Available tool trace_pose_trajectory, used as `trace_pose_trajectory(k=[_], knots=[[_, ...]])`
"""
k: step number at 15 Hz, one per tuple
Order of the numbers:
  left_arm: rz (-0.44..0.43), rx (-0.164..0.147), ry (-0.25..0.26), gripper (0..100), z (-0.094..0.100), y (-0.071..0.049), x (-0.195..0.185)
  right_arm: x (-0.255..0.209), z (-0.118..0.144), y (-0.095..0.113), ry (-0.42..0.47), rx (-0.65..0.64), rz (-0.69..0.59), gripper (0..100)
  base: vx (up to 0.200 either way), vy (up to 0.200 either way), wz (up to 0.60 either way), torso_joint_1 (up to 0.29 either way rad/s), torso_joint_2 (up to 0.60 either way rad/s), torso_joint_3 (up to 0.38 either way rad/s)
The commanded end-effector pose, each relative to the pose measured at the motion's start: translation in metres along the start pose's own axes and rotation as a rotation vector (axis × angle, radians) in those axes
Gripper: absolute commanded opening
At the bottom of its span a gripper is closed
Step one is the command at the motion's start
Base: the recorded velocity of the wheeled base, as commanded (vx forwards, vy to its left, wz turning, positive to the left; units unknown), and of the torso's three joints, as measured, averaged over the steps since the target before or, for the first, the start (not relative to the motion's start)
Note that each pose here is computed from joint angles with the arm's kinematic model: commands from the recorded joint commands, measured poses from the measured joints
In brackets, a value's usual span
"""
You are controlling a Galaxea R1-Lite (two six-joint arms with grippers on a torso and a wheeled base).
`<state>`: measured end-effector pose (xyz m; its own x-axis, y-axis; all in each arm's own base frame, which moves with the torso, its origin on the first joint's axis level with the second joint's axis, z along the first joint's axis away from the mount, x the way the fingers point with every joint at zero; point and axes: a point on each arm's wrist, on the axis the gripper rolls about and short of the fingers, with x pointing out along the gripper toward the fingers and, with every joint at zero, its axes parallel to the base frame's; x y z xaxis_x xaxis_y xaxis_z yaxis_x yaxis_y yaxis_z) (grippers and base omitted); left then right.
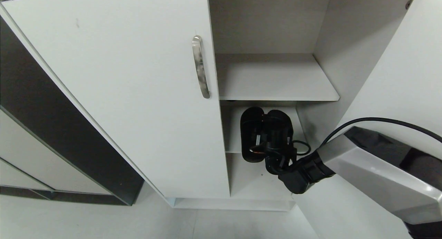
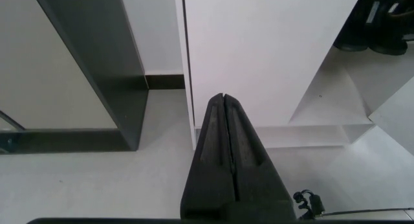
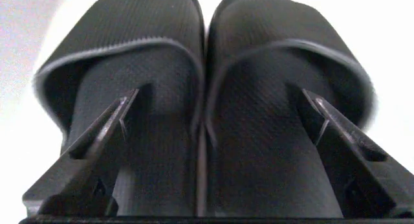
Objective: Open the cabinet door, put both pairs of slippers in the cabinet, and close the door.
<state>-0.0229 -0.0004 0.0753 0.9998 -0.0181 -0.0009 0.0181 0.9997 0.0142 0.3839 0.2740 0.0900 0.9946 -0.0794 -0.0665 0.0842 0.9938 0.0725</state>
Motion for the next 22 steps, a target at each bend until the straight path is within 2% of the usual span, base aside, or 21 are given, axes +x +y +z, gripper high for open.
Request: trace_pose_trajectory(k=[1,6,11,22], knots=[[0.0,0.0,0.001,0,0.0,0.0,0.0,-0.037,0.024,-0.007,-0.011,0.011,0.039,100,0.0,0.0,0.0,0.0,0.0,0.0],[-0.002,0.001,0.001,0,0.0,0.0,0.0,-0.092,0.008,-0.041,-0.002,-0.007,0.088,100,0.0,0.0,0.0,0.0,0.0,0.0],[0.0,0.0,0.001,0,0.0,0.0,0.0,-0.093,0.007,-0.041,-0.005,-0.009,0.088,100,0.0,0.0,0.0,0.0,0.0,0.0],[0.0,-0.002,-0.001,0,0.0,0.0,0.0,-0.094,0.003,-0.043,0.001,-0.017,0.083,100,-0.2,0.0,0.0,0.001,0.0,0.002]])
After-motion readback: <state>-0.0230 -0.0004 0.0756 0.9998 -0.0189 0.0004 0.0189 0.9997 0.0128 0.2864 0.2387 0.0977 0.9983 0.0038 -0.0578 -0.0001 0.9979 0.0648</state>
